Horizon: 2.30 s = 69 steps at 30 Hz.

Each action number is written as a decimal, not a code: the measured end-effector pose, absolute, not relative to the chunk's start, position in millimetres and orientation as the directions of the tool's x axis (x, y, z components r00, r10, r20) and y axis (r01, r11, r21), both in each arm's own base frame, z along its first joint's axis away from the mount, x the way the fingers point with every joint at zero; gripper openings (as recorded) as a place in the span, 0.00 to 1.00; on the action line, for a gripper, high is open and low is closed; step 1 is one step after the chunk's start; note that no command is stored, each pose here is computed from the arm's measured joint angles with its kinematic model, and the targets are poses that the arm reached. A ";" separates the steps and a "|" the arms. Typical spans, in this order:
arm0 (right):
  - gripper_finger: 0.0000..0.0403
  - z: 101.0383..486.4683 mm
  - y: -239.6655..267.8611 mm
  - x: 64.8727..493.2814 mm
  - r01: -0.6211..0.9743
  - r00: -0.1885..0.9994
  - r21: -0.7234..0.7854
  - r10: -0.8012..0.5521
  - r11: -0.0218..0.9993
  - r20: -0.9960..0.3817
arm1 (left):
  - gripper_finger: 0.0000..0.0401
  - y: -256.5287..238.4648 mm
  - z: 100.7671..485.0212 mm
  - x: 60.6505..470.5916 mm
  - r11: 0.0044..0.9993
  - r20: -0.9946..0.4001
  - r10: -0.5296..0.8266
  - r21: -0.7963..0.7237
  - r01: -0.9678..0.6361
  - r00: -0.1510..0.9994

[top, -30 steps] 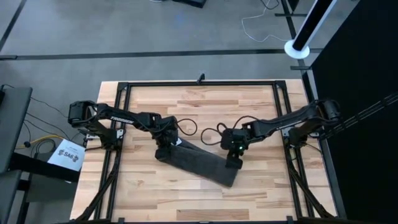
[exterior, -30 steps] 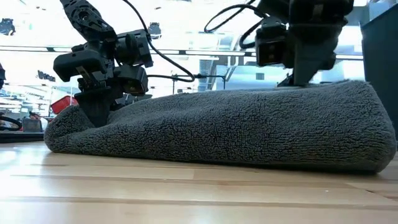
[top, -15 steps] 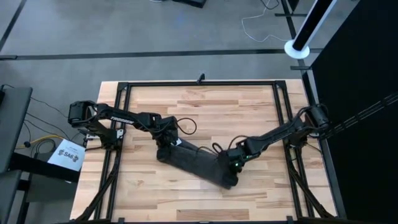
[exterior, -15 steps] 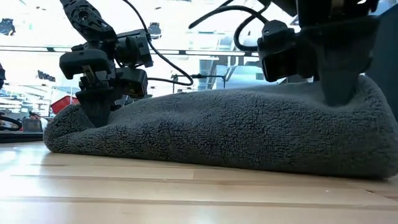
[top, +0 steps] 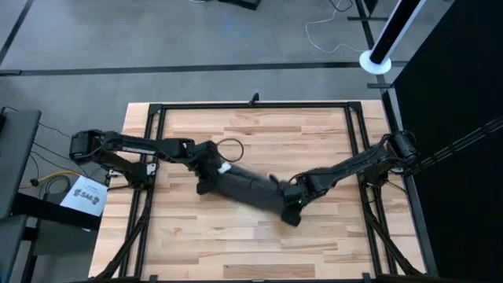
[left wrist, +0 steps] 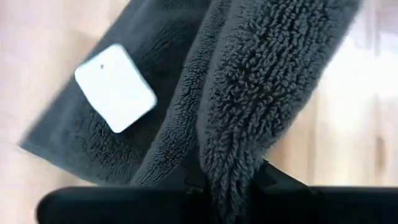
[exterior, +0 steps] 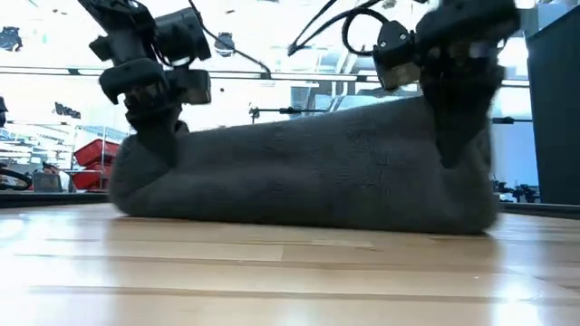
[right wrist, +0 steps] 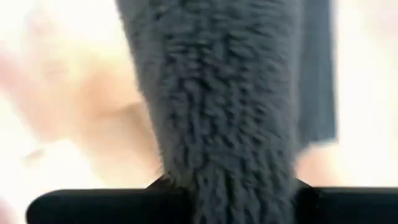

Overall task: Roll towel
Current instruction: Roll the black towel

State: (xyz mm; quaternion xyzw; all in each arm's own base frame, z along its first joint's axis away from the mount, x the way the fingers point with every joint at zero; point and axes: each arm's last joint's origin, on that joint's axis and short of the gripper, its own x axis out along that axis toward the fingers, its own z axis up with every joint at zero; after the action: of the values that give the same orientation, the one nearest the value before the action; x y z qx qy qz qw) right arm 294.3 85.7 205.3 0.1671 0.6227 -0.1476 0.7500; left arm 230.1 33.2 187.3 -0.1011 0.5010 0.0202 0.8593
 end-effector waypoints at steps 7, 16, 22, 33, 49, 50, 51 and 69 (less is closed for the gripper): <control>0.10 247.3 65.8 290.9 0.389 0.250 -0.119 -0.230 0.913 -0.941 | 0.06 36.2 221.4 209.0 0.993 -0.797 0.102 0.045 -0.110 0.595; 0.10 197.6 86.4 299.2 0.302 0.393 0.194 0.064 0.933 -0.917 | 0.06 19.2 181.9 195.7 0.987 -0.881 -0.105 -0.150 -0.062 0.462; 0.10 176.7 78.8 298.5 0.221 0.400 0.431 0.321 0.875 -0.858 | 0.06 13.0 174.4 196.5 0.970 -0.881 -0.203 -0.240 -0.034 0.427; 0.10 154.5 54.4 288.6 0.089 0.326 0.663 0.607 0.743 -0.725 | 0.06 12.1 177.4 203.8 0.871 -0.800 -0.424 -0.489 -0.050 0.425; 0.10 133.9 19.2 281.9 0.118 0.235 0.614 0.578 0.781 -0.781 | 0.06 49.1 124.9 228.8 0.799 -0.799 -0.489 -0.572 -0.189 0.349; 0.10 131.7 19.0 282.0 0.125 0.225 0.612 0.578 0.781 -0.784 | 0.06 49.2 121.9 229.2 0.795 -0.800 -0.495 -0.574 -0.194 0.340; 0.10 130.5 19.2 281.8 0.131 0.217 0.611 0.578 0.781 -0.786 | 0.06 49.3 119.7 229.6 0.793 -0.801 -0.498 -0.575 -0.199 0.332; 0.18 144.2 23.9 302.2 0.083 0.223 0.592 0.564 0.801 -0.795 | 0.06 47.7 174.3 216.0 0.888 -0.837 -0.347 -0.438 -0.140 0.423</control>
State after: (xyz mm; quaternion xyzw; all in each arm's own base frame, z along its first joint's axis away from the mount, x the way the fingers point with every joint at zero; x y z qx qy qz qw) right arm 302.2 23.9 144.2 0.2691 0.6014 0.1639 0.7342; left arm 216.0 47.7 174.3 -0.2280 0.5335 -0.0637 0.8120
